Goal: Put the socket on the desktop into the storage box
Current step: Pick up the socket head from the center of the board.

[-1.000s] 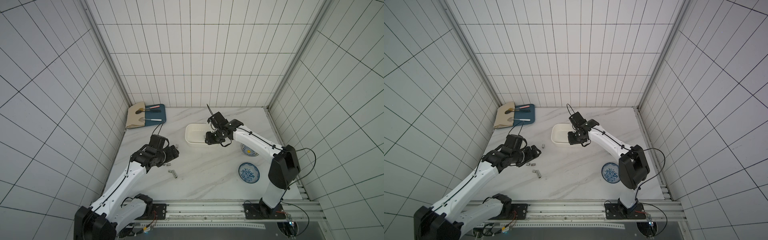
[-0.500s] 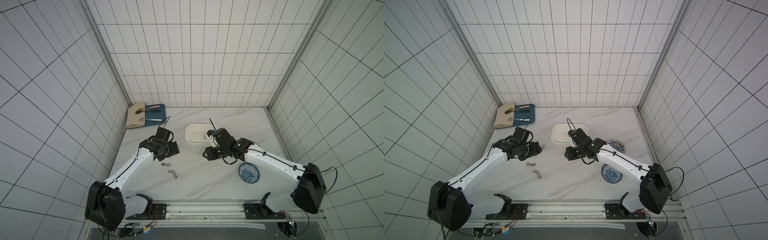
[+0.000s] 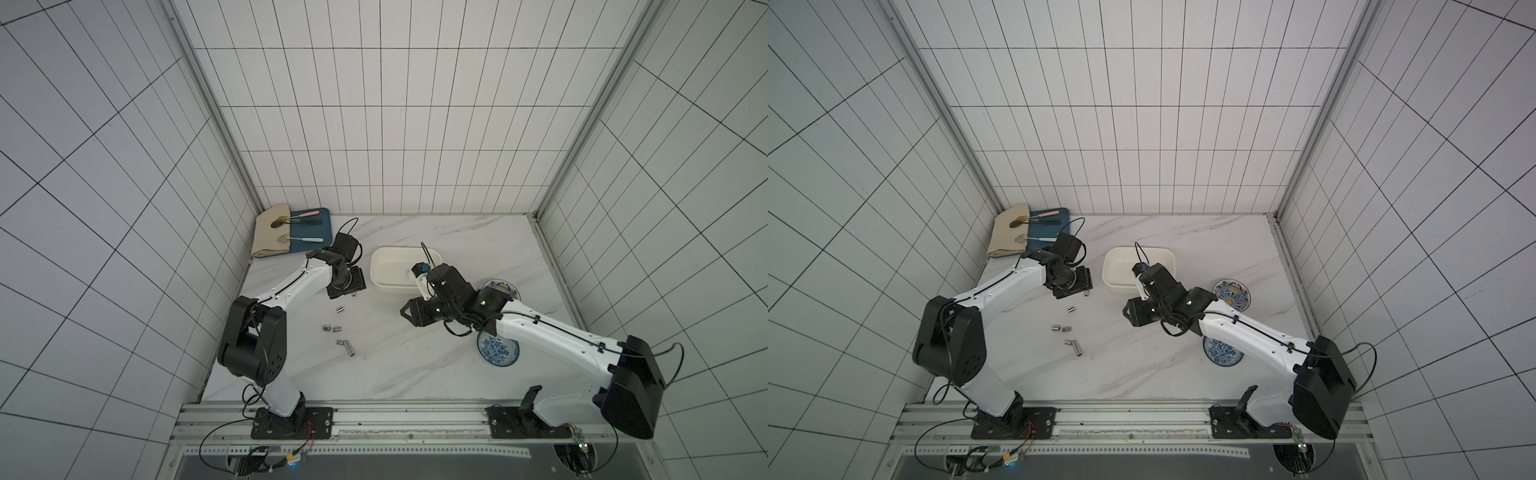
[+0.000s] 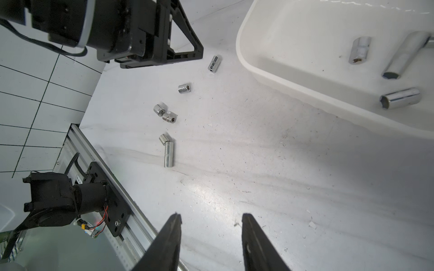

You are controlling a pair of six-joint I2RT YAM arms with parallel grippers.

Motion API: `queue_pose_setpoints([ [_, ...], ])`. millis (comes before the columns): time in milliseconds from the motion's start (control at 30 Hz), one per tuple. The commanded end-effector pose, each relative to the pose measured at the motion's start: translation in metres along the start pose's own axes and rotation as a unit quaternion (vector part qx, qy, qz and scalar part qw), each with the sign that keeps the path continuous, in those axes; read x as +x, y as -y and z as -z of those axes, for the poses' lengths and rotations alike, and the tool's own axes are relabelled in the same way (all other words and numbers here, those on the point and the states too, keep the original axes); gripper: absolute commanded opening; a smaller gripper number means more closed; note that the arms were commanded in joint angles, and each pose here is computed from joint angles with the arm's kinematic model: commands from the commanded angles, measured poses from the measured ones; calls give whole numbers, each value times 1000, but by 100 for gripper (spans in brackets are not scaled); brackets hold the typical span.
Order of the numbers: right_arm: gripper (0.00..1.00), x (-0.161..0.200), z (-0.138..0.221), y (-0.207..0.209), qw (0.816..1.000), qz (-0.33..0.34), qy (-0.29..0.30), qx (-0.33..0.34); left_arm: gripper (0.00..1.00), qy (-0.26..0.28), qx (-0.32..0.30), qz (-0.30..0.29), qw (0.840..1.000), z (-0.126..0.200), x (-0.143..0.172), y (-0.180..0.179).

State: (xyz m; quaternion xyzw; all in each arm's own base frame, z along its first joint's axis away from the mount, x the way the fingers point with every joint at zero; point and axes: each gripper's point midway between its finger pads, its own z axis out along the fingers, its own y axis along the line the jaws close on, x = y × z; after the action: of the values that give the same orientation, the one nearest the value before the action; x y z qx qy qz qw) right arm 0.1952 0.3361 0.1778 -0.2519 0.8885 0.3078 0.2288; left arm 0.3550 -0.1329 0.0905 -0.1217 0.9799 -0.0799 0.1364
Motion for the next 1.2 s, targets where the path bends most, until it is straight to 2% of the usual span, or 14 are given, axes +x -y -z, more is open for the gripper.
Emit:
queue_pose_setpoints([
  [0,45,2,-5,2,1000,6,-1,8,66,-2,-34,-19,999,-7,-9,-7],
  [300,45,3,-8,6,1000,2,-4,18,50,-26,-64,-40,997,-32,-23,-5],
  [1167,44,9,-10,15,999,1,-11,38,39,-71,-80,-49,993,-68,-26,-5],
])
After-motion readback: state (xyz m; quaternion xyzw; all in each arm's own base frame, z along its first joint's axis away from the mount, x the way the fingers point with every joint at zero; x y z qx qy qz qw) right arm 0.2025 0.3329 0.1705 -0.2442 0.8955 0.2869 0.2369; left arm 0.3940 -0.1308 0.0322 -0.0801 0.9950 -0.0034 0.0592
